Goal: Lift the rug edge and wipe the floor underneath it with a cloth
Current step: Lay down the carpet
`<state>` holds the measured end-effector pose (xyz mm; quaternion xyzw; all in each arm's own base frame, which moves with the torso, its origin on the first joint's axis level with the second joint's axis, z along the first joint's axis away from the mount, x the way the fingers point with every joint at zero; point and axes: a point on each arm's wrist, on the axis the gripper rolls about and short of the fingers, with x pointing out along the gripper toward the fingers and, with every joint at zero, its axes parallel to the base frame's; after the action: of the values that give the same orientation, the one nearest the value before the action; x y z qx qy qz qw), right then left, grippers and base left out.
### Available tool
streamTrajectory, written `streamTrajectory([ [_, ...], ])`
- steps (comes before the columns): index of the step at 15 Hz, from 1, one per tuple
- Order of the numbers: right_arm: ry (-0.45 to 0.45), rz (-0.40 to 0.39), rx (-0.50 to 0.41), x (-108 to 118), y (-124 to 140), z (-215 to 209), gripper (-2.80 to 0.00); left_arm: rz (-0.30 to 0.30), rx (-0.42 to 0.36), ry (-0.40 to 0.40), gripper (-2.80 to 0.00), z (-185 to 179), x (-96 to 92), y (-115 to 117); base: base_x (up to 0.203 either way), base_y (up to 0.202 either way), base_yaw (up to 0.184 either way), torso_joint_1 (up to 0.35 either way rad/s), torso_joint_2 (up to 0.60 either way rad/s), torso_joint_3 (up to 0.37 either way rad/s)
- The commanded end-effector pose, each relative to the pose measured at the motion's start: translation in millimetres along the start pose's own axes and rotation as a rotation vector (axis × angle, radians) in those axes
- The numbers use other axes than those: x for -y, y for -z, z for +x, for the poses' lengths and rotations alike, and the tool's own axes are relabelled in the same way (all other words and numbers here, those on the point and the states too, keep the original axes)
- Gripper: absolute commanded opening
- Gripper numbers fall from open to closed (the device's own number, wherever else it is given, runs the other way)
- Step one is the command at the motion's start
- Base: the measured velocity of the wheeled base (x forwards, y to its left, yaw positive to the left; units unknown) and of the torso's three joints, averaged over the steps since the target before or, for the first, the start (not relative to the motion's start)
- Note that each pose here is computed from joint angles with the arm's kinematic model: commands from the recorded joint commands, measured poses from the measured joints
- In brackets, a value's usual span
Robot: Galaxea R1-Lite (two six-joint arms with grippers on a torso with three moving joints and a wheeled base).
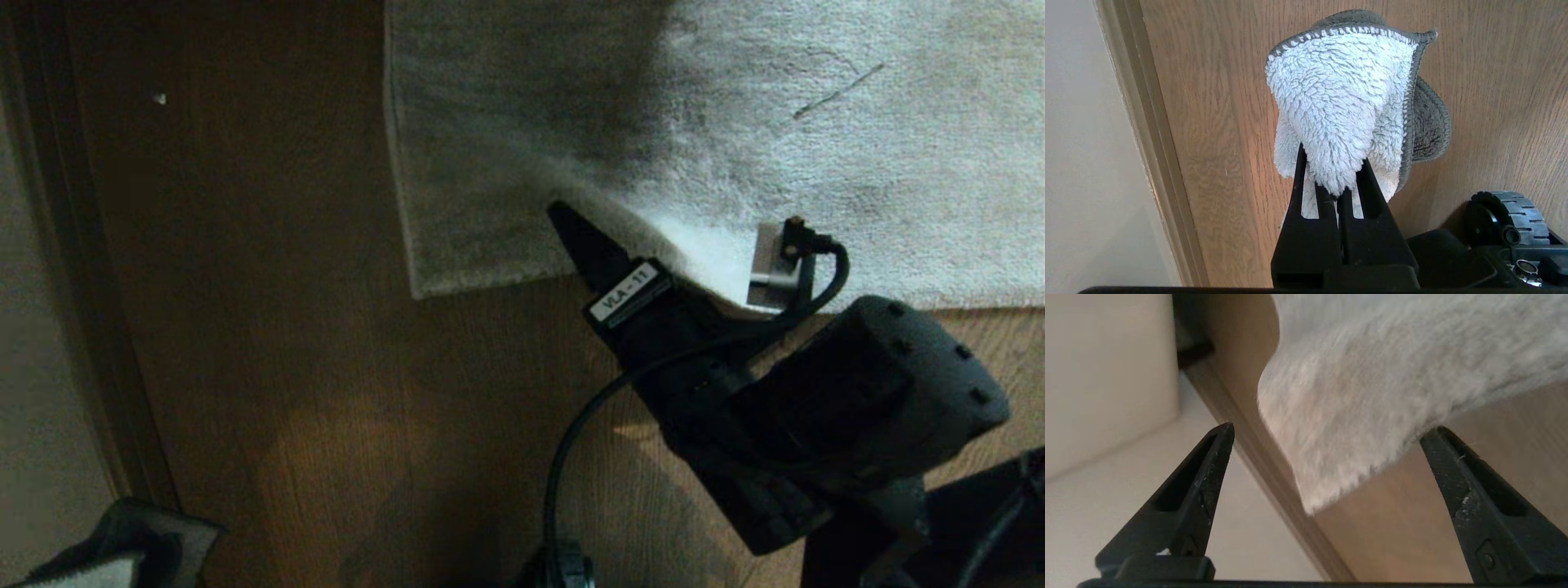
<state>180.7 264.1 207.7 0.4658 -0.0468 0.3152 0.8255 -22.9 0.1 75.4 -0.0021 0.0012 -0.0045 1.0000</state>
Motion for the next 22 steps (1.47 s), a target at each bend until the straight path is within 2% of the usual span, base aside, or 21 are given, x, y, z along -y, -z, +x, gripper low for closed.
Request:
streamTrajectory([
  [1,-0.031,0.027,-0.032,-5,20,-5,0.0,0.0,0.001,0.0,-2.8,0,0.0,0,0.0,0.0,0.0,0.0,0.0,0.0],
  [8,0.038,-0.012,-0.124,20,60,-6,0.0,0.0,-0.001,0.0,-2.8,0,0.0,0,0.0,0.0,0.0,0.0,0.0,0.0],
  [12,0.086,-0.036,-0.138,34,73,-6,0.0,0.0,-0.001,0.0,-2.8,0,0.0,0,0.0,0.0,0.0,0.0,0.0,0.0],
  [13,0.091,-0.038,-0.134,35,73,-5,-2.8,0.0,0.0,0.0,-2.8,0,0.0,0,0.0,0.0,0.0,0.0,0.0,0.0],
  [19,0.118,-0.068,-0.145,40,68,-13,-2.8,0.0,0.001,0.0,-2.8,0,0.0,0,0.0,0.0,0.0,0.0,0.0,0.0],
  [22,0.146,-0.111,-0.15,46,63,-18,-2.8,0.0,0.001,0.002,-2.8,0,0.0,0,0.0,0.0,0.0,0.0,0.0,0.0],
])
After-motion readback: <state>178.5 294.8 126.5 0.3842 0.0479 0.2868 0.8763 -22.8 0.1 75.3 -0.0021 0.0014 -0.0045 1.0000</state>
